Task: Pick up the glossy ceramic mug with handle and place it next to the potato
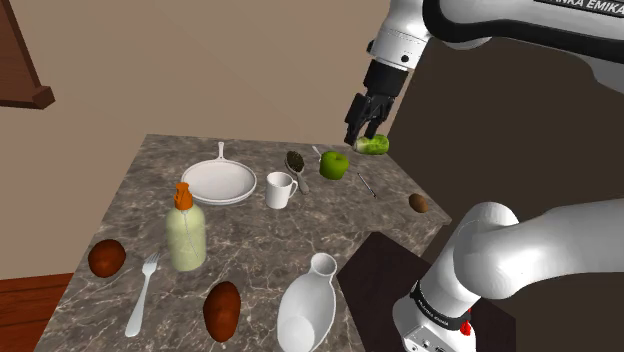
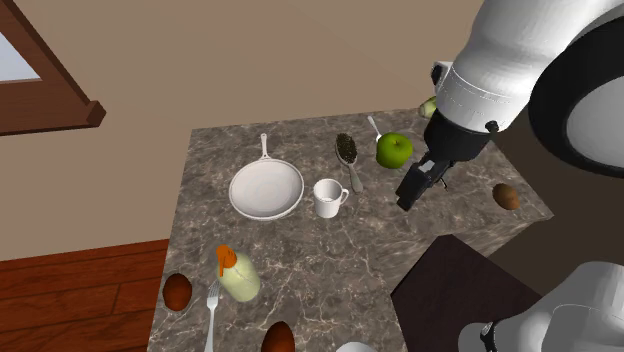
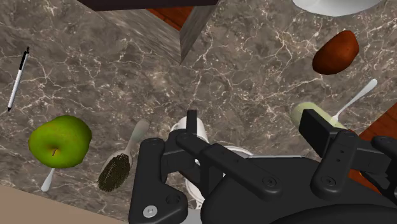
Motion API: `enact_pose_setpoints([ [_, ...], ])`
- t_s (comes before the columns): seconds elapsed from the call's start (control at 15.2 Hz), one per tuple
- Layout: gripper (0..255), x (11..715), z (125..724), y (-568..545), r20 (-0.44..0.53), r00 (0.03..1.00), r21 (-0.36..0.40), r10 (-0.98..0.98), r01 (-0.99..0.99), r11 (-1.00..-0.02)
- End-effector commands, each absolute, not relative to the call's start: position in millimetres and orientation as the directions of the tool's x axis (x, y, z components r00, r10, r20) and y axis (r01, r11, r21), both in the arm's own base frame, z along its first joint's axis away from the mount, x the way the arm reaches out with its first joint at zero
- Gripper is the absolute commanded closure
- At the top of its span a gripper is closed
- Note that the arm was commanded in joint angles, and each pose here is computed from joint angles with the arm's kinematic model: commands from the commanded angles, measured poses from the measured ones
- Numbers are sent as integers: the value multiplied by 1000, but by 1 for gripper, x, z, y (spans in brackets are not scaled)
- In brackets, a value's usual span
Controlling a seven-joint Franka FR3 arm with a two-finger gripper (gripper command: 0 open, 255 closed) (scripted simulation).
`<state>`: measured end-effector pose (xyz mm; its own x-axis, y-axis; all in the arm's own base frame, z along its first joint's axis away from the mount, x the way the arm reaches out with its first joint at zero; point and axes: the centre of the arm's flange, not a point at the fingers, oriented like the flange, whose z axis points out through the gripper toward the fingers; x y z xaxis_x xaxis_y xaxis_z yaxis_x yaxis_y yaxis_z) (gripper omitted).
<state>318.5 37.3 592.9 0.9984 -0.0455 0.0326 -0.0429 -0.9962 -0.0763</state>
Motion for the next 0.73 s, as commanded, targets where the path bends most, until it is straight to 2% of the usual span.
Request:
enact_pose_setpoints([
  [0.0, 0, 318, 593, 37, 33, 998, -76, -45, -43, -996],
  [0.66, 0, 407, 496, 49, 37, 997, -29, -71, -70, -997],
])
